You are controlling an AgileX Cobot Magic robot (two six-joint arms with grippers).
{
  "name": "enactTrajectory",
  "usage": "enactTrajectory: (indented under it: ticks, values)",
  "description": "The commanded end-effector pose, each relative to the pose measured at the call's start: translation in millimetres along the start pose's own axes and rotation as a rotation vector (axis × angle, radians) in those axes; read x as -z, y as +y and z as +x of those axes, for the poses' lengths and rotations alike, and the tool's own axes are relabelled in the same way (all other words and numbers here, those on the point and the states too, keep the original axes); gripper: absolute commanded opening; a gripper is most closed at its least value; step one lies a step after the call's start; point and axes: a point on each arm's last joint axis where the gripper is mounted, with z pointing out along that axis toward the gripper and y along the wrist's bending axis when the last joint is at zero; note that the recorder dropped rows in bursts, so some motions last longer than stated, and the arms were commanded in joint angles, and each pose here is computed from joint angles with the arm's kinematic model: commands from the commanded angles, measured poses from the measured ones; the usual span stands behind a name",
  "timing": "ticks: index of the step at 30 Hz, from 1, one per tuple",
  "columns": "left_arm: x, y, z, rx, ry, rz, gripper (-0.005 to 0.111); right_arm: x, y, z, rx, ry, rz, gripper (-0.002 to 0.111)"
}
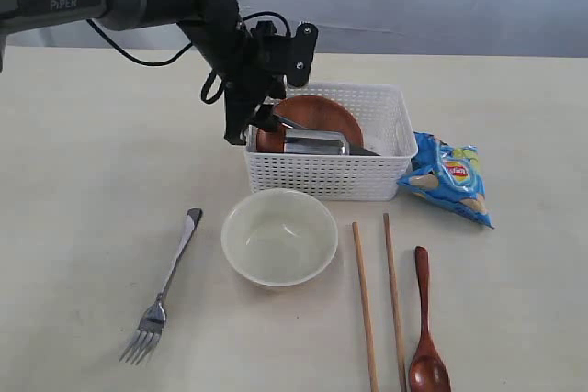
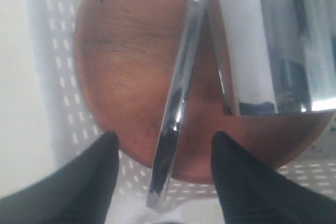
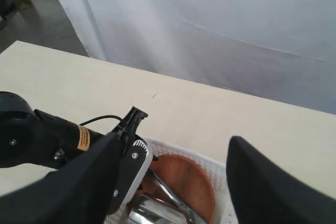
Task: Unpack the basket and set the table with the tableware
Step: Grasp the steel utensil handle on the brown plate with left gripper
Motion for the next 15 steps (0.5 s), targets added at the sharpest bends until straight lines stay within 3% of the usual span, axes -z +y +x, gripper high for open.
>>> enactTrajectory:
  ticks: [1, 6, 15]
  values:
    - [-8.7, -2.3, 1.8, -0.021, 0.003, 0.019, 0.051, -1.3, -1.8, 0.4, -0.001, 0.000, 0.007, 0.057]
    - [-9.7, -2.6, 2.1, -0.024, 0.004, 0.021, 0.049, -1.3, -1.8, 0.4, -0.001, 0.000, 0.007, 0.057]
    - [-9.7, -2.2, 2.3, -0.028, 0.006, 0.017, 0.017, -1.3, -1.8, 0.4, -0.001, 0.000, 0.007, 0.057]
